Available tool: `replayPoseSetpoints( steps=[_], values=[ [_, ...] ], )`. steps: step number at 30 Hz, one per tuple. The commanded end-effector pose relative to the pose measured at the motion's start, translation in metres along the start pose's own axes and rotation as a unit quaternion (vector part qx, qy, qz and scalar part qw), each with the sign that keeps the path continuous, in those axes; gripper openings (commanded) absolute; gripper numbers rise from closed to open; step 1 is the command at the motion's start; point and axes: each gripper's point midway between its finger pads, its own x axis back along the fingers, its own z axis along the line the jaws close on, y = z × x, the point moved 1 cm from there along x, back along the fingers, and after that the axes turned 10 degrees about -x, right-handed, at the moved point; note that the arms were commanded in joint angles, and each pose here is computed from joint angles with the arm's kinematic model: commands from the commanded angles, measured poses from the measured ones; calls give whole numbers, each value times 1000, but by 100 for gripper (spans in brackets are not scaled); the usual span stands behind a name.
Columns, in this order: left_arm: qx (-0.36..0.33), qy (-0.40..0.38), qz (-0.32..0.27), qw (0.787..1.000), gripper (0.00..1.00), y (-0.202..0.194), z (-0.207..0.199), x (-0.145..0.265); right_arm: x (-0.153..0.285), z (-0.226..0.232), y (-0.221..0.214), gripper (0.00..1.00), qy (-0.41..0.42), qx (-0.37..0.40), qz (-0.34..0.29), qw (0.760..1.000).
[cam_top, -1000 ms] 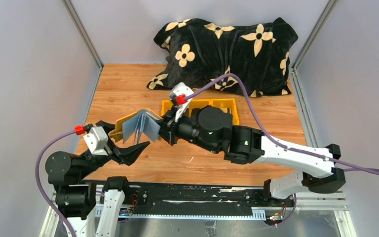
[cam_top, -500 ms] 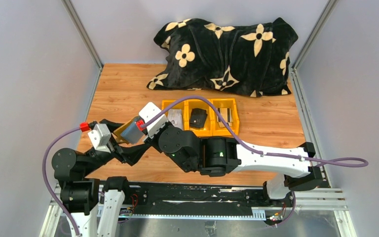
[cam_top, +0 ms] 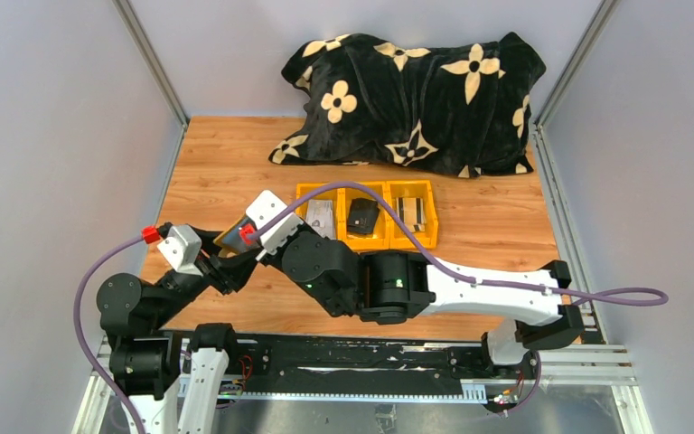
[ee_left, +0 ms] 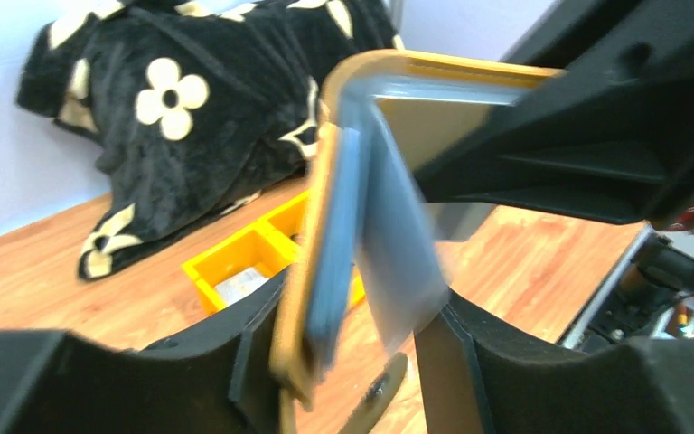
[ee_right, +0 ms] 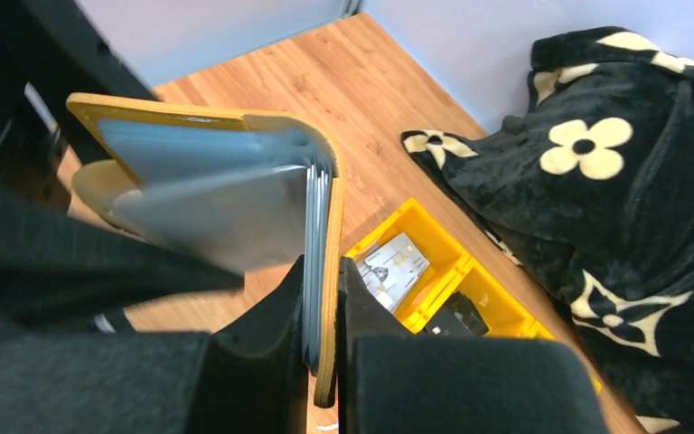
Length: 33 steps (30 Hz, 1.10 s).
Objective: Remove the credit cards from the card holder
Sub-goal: Remove the credit card from the card holder.
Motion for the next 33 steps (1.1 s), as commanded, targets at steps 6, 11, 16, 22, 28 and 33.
replayPoseSetpoints(
  steps=[6, 11, 16, 22, 28, 33],
  values=[
    [-27, 112, 9, 993, 40, 6, 31, 11, 39, -17, 9, 0, 97, -71, -30, 992],
    [-15, -6, -12, 1000, 36, 17, -9, 7, 52, -16, 10, 0, 182, -124, -41, 975],
    [20, -106, -25, 994, 38, 26, -43, 9, 63, -16, 7, 0, 269, -165, -46, 948],
    [28, -111, -34, 993, 36, 38, -46, 11, 84, -17, 15, 0, 371, -219, -69, 900],
    [52, -81, -69, 993, 35, 59, -38, 7, 91, -12, 20, 0, 416, -242, -76, 874],
    [66, -43, -87, 993, 29, 70, -27, 5, 92, -13, 20, 0, 430, -254, -80, 862]
  ],
)
